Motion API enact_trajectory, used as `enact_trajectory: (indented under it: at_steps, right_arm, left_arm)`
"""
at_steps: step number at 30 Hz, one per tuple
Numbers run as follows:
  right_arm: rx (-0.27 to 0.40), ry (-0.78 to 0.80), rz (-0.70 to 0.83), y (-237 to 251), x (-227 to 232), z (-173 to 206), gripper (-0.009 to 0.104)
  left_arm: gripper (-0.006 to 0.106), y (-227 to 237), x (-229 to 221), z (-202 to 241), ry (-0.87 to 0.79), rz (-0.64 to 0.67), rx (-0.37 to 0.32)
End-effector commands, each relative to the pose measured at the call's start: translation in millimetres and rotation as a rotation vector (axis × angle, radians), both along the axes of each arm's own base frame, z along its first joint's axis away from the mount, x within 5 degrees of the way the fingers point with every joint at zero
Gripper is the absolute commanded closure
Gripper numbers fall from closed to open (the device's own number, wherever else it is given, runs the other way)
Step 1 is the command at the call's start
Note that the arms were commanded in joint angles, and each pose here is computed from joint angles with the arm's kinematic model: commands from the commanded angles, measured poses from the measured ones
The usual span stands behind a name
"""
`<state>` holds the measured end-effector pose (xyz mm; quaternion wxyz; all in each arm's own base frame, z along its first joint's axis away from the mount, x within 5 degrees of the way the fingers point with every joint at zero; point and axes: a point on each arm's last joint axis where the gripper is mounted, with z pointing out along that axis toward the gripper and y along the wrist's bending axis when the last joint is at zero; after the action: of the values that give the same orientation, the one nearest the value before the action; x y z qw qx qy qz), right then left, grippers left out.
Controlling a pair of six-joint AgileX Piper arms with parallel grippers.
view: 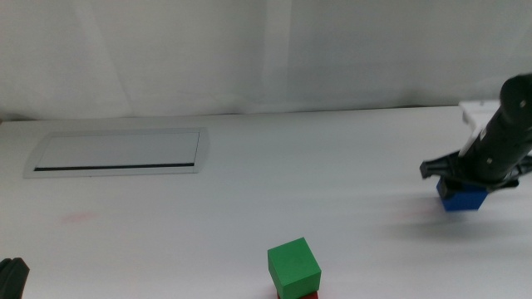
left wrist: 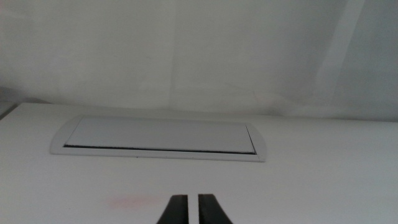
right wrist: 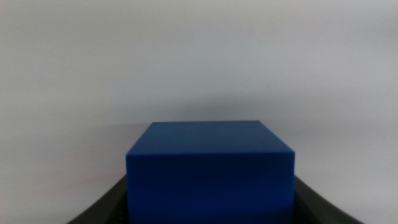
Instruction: Stack red cubes first, then green, then blue cubes in a specific spot.
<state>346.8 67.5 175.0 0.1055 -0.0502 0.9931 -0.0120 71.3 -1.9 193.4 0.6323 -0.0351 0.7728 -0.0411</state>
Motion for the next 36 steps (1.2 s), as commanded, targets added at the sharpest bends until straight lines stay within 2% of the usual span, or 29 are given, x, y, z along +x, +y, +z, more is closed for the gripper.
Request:
enact_trajectory:
  at_steps: [1, 9, 14, 27, 36]
  right_arm:
    - [0.005, -0.069, 0.027, 0.3, -0.2, 29.1, 0.098]
    - [0.041, -0.248, 0.146, 28.0, -28.4, 128.1, 0.098]
    - [0.065, -0.260, 0.254, 57.0, -62.4, 163.5, 0.098]
    - [0.145, -0.199, 0.409, 124.6, -120.5, 172.7, 0.098]
    - [0.214, -0.166, 0.451, 146.5, -138.7, 172.4, 0.098]
  left_arm:
    - [0.103, 0.4, -1.1, -12.8, 0.028, 0.008, -0.012]
    - [0.103, 0.4, -1.1, -12.8, 0.028, 0.008, -0.012]
    - [0.103, 0.4, -1.1, -12.8, 0.028, 0.008, -0.012]
    - [0.103, 0.4, -1.1, -12.8, 0.028, 0.008, -0.012]
    - [0.103, 0.4, -1.1, -12.8, 0.028, 0.008, -0.012]
